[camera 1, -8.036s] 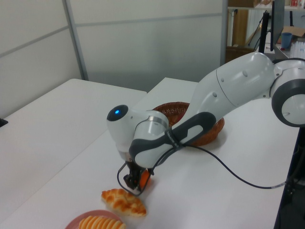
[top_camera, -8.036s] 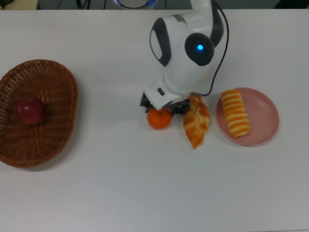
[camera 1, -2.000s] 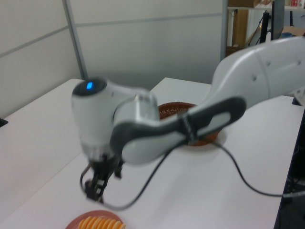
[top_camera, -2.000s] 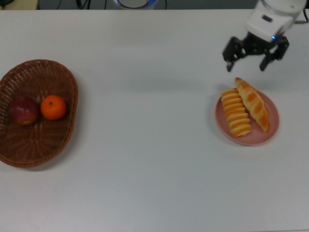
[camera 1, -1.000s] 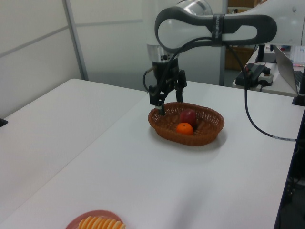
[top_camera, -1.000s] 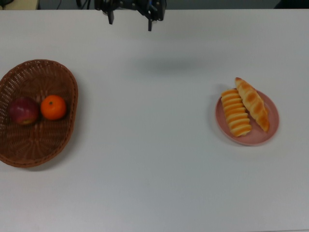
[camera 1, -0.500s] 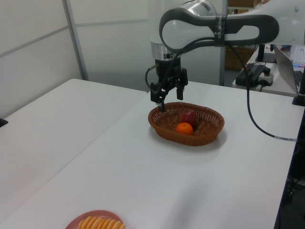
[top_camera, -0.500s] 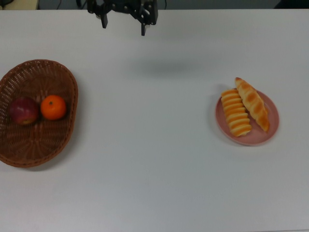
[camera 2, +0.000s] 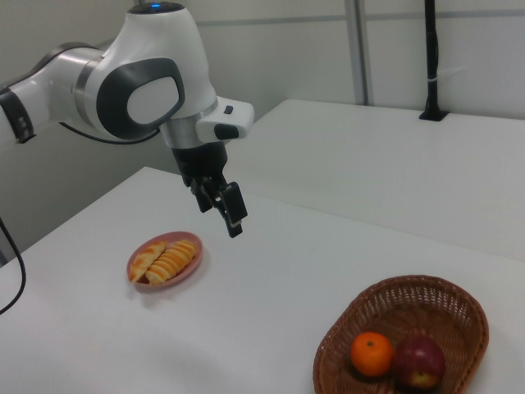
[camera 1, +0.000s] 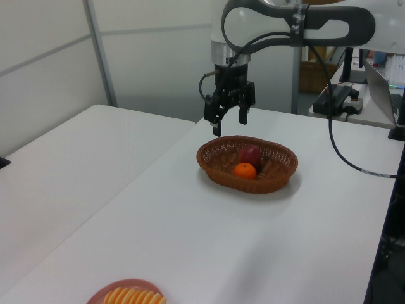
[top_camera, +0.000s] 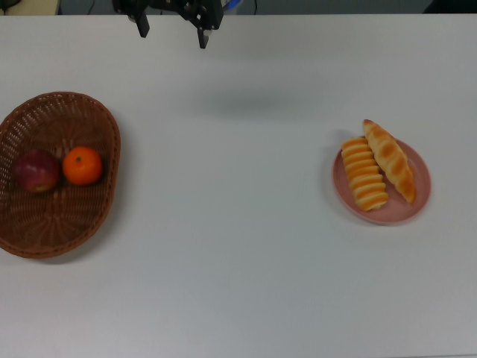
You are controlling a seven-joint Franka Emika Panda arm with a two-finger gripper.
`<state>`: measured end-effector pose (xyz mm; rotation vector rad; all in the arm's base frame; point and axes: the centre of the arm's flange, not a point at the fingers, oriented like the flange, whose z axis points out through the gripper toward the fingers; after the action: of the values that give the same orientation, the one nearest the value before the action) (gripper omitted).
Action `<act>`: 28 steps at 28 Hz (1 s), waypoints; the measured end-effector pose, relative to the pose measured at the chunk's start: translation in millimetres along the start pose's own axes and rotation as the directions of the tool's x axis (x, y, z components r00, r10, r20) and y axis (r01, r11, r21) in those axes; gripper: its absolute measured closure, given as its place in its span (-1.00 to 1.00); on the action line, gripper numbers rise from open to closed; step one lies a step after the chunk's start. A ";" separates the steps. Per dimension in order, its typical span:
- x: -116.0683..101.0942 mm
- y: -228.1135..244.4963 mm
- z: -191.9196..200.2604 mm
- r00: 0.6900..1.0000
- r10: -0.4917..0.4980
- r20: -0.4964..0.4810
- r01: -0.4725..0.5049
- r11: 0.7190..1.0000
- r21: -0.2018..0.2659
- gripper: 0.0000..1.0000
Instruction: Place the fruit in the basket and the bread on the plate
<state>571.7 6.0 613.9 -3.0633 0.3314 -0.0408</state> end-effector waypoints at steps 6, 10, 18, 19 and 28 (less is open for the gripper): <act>0.1 -0.2 -1.8 1.000 0.000 -0.004 0.000 1.000 0.001 -1.00; 0.1 -0.2 -1.9 1.000 -0.001 -0.004 0.001 1.000 0.001 -1.00; -0.3 -0.2 -3.2 0.998 -0.069 -0.006 0.069 0.998 0.001 -1.00; -0.5 -0.2 -3.4 0.996 -0.091 -0.006 0.091 0.996 0.000 -1.00; -0.5 1.1 -2.9 0.989 -0.145 -0.007 0.144 0.988 -0.045 -1.00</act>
<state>570.8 4.9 616.8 -3.1266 0.1113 -0.0571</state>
